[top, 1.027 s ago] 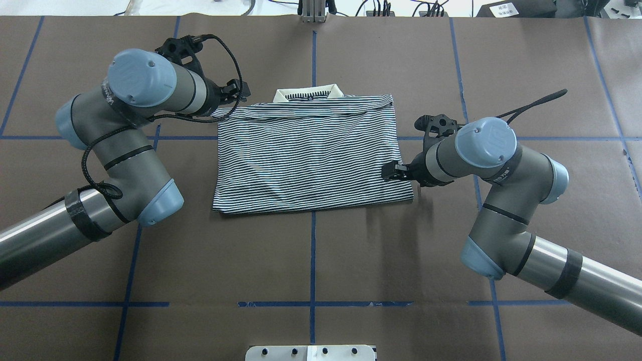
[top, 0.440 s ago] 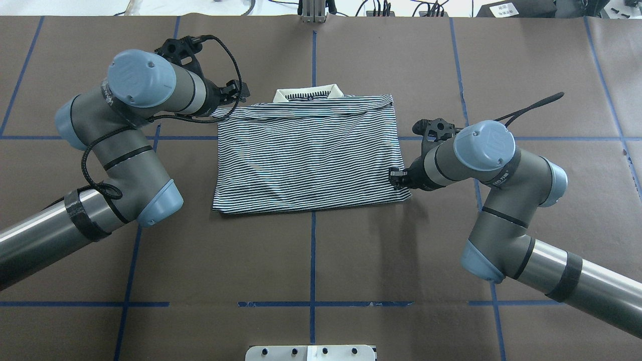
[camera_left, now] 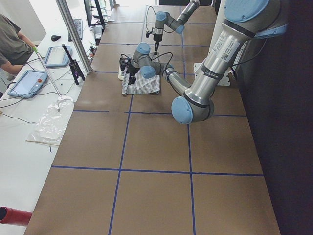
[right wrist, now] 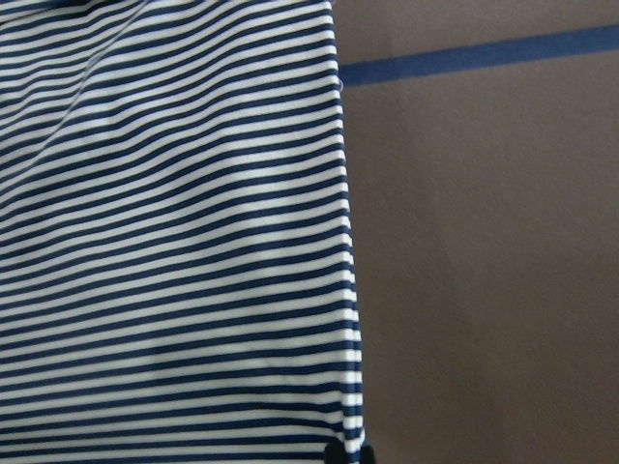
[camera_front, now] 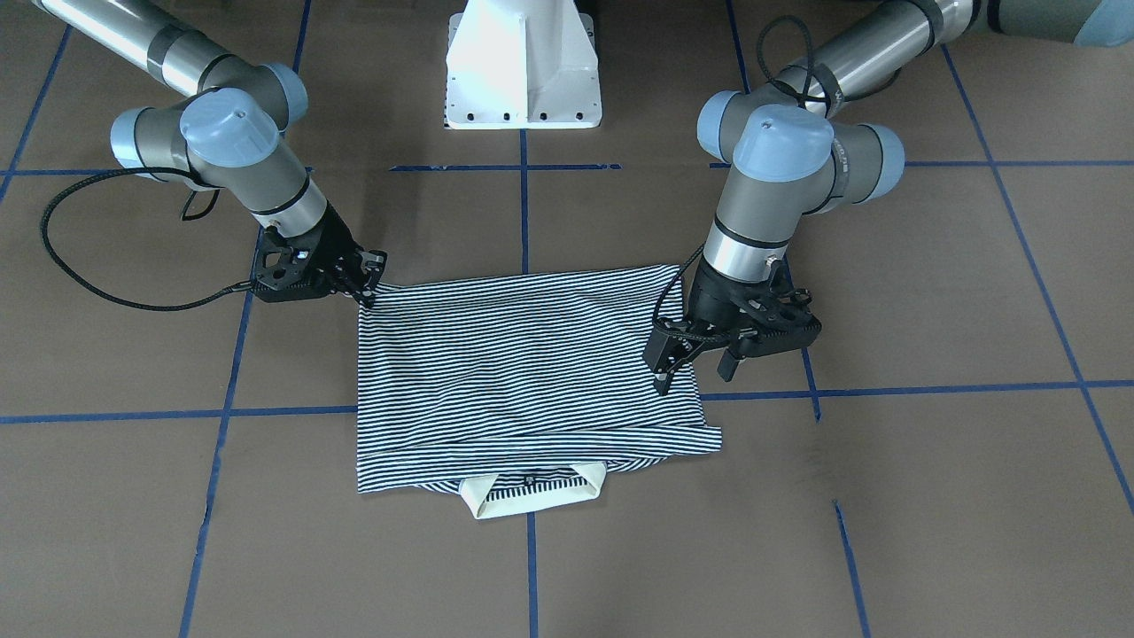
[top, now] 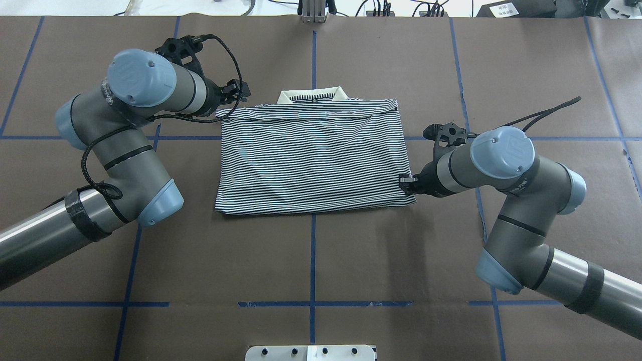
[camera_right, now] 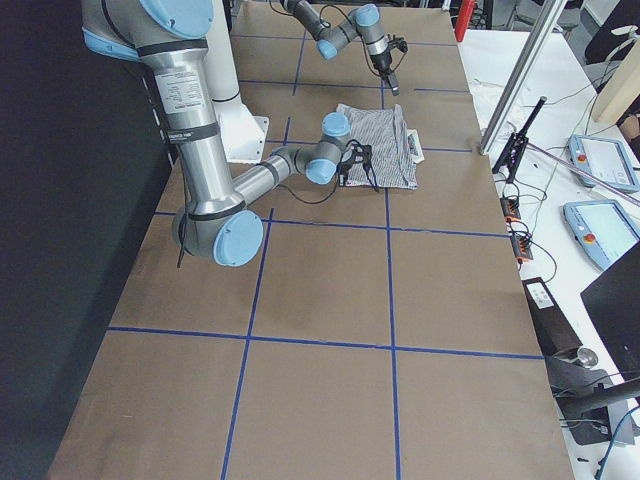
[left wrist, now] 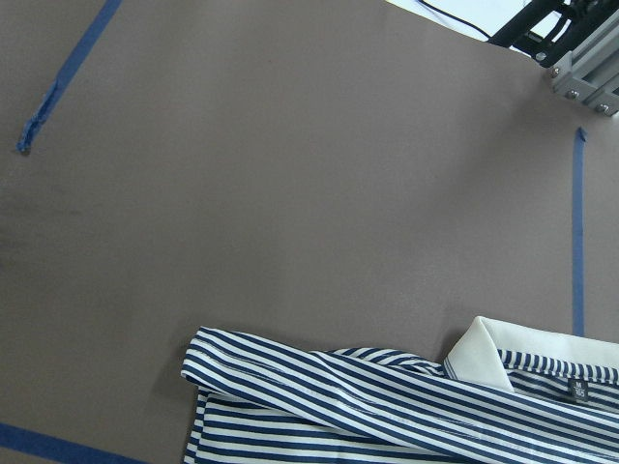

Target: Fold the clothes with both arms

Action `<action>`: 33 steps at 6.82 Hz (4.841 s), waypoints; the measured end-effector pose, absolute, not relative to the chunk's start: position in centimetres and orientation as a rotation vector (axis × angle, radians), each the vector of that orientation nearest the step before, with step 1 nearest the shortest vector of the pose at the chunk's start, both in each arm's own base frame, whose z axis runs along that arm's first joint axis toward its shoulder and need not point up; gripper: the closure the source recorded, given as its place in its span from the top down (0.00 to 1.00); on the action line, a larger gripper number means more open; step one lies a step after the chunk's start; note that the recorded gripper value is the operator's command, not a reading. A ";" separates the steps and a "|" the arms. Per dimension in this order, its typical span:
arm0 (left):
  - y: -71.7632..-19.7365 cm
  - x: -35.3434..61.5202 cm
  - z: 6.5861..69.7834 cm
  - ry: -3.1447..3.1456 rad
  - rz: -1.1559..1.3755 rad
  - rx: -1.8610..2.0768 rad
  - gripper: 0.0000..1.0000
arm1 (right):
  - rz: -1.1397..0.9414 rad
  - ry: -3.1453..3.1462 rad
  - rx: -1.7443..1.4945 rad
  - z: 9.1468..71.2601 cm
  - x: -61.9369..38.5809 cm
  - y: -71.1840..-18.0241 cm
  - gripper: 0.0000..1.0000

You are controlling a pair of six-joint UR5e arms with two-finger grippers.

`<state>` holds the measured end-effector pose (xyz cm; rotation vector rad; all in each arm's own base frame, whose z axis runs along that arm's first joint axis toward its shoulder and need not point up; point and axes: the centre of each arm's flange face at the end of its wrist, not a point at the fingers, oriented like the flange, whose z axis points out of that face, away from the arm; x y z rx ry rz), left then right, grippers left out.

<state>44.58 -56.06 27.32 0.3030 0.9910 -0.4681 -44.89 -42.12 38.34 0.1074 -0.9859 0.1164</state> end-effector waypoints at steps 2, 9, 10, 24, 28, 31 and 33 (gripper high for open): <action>-55.6 44.9 26.9 0.998 -0.461 0.301 1.00 | 0.075 -0.979 0.080 40.0 -42.3 -37.2 0.00; -52.8 46.1 25.3 1.040 -0.411 0.277 1.00 | -0.191 -1.002 -0.112 39.3 -38.8 -18.8 1.00; -51.2 46.8 25.4 1.051 -0.392 0.238 1.00 | -0.164 -1.023 -0.075 38.3 -39.0 -19.9 1.00; -32.6 57.5 26.1 0.962 -0.485 -0.084 0.00 | 0.030 -1.119 0.149 32.8 -38.2 -29.3 1.00; -39.3 53.8 27.0 0.942 -0.479 0.029 0.00 | 0.030 -1.117 0.148 32.9 -38.3 -29.4 1.00; -51.7 51.4 28.8 0.940 -0.508 0.176 0.00 | 0.035 -1.116 0.150 32.9 -38.2 -29.5 1.00; -59.6 54.1 27.9 0.997 -0.512 0.262 0.00 | 0.037 -1.115 0.151 33.0 -38.1 -29.6 1.00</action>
